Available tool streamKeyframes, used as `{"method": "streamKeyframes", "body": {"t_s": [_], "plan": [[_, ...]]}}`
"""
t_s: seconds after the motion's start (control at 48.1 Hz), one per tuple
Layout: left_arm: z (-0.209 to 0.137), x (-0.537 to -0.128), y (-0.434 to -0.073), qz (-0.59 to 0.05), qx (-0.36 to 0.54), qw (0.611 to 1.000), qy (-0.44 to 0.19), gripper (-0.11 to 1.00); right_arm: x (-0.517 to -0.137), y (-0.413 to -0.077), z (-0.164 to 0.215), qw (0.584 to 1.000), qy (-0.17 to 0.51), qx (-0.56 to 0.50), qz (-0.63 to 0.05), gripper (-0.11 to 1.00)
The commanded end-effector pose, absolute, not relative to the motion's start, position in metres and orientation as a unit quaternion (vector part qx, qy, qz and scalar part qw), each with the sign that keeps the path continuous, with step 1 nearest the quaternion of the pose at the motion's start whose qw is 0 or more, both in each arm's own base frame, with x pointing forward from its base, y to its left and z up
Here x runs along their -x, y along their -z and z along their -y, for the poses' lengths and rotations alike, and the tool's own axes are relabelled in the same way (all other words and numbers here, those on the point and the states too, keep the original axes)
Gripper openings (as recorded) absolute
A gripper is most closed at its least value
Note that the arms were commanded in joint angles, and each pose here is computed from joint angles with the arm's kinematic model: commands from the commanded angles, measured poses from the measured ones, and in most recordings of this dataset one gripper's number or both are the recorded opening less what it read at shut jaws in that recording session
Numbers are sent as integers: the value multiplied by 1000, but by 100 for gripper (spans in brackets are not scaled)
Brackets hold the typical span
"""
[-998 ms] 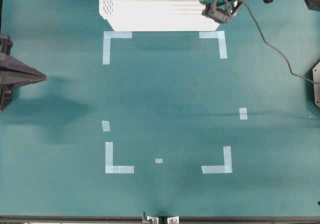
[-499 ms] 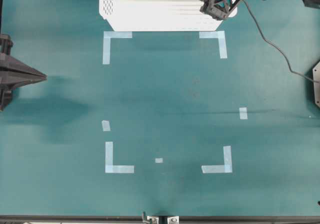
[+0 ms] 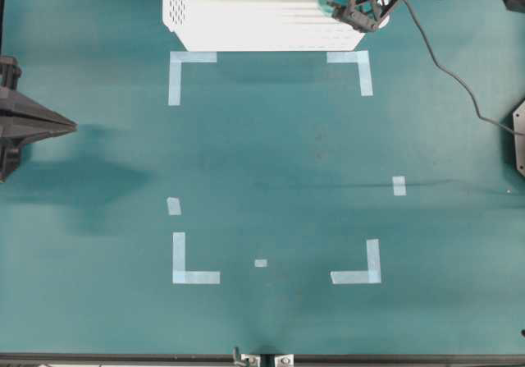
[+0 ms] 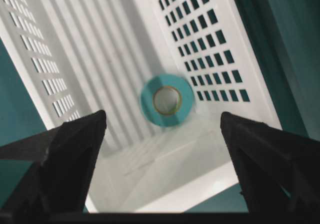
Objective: Put the tape into the white basket.
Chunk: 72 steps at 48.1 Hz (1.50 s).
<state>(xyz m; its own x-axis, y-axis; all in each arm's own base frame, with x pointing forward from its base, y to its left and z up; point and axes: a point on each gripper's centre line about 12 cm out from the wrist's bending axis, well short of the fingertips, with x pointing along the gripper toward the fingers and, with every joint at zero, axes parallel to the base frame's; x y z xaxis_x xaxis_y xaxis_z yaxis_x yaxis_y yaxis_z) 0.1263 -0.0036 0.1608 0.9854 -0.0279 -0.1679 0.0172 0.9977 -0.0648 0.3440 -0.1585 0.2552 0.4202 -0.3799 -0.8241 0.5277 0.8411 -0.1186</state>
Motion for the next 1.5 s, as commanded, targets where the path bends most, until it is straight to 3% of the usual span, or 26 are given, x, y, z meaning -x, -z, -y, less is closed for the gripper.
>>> {"method": "streamKeyframes", "body": {"t_s": [0.0,0.52,0.832,0.978,1.477], "plan": [[3,-128,-165,-78,31,996,11,-11,-343,-279,156,853,272,-76,-440,98],[4,-128,-165,-78,31,996,11,-11,-327,-337,112,904,226,-44,-360,98],[4,-128,-165,-79,31,996,11,-11,-296,-364,71,961,160,-24,-225,98],[4,-128,-165,-79,32,996,11,-11,-286,-355,55,972,128,-18,-196,98],[4,-127,-164,-81,34,996,11,-11,-278,-323,14,973,58,-5,-224,98]]}}
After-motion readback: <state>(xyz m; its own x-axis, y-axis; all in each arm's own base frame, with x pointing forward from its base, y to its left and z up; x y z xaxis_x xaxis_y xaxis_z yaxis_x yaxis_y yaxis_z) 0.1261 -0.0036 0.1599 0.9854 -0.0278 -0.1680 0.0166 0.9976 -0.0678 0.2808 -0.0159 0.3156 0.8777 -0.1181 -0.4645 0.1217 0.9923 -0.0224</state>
